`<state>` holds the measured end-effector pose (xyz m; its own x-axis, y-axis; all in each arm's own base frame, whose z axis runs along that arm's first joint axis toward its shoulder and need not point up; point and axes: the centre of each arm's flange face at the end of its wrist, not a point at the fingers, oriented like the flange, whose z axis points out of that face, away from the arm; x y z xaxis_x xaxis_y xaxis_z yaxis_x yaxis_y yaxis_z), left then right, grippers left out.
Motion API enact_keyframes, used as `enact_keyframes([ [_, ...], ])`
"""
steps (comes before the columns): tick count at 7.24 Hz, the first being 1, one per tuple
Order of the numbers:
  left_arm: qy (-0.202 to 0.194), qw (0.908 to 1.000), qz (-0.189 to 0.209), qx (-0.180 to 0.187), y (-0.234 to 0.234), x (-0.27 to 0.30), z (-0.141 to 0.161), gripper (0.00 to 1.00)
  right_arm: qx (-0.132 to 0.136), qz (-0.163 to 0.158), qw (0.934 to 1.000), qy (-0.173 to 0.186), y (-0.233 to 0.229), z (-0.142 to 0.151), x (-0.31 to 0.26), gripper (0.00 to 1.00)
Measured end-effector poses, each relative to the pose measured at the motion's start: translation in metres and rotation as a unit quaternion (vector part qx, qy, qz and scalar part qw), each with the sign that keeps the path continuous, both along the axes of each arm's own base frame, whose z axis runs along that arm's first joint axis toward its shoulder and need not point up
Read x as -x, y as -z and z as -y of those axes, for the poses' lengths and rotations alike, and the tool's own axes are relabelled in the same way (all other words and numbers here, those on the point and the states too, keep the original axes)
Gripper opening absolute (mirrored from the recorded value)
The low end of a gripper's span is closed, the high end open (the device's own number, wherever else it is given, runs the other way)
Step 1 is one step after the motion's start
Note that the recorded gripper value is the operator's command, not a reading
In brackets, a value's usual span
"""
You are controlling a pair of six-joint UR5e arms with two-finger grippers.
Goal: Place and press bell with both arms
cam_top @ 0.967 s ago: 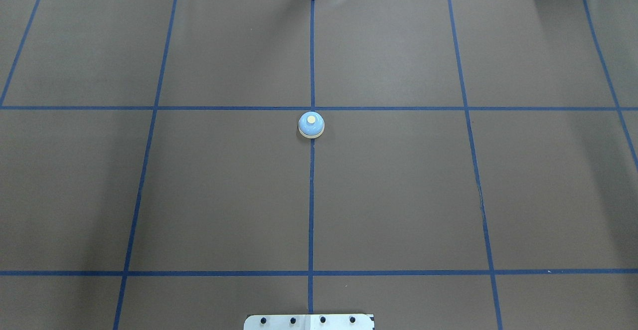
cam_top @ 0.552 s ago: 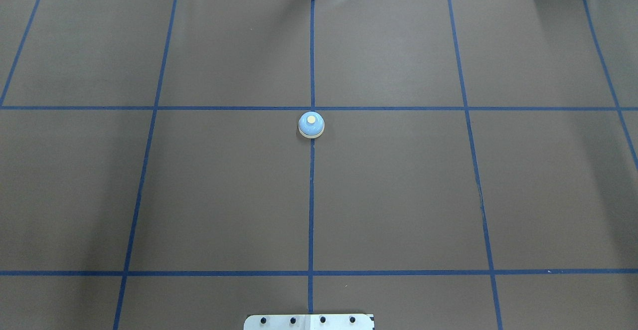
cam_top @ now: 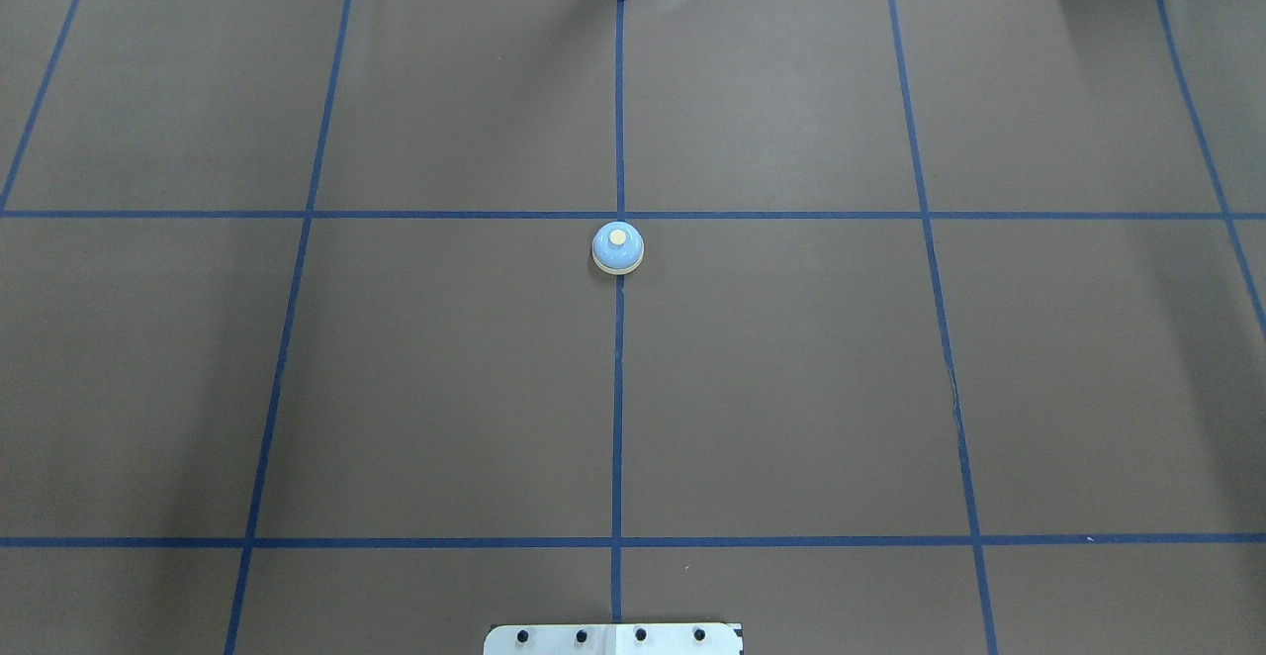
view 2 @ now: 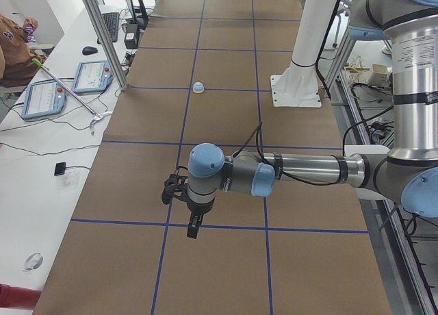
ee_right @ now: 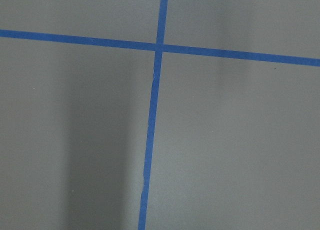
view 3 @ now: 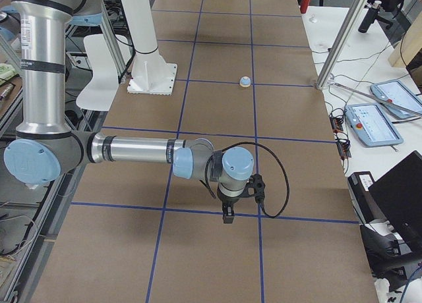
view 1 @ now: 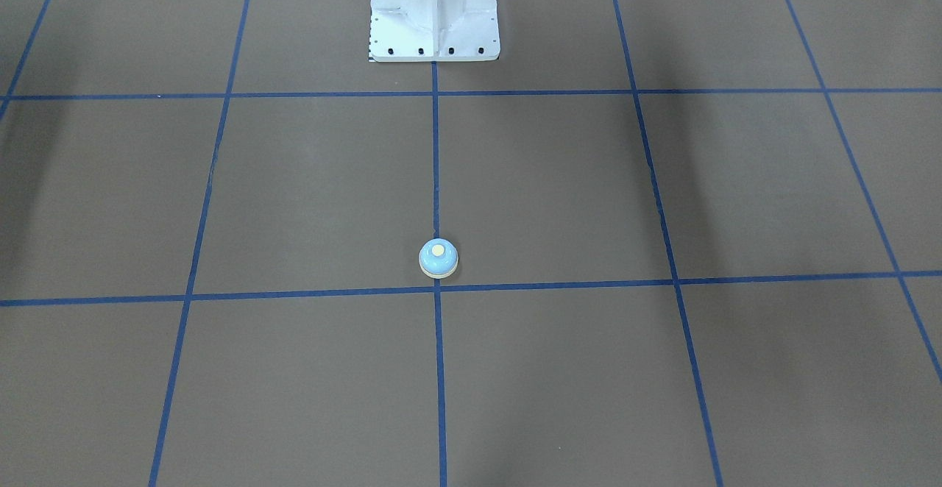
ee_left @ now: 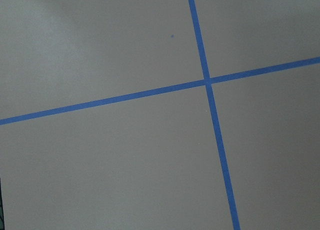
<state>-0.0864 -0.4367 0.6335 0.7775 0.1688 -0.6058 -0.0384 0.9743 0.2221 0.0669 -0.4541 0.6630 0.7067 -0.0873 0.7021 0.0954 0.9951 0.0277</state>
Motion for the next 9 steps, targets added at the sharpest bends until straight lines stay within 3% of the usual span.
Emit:
enact_keyframes([
  [9, -0.001, 1.0000, 0.003, -0.001, 0.0001, 0.0000, 0.0008, 1.00, -0.004, 0.000, 1.0000, 0.000, 0.0032, 0.0011, 0.0000, 1.00],
])
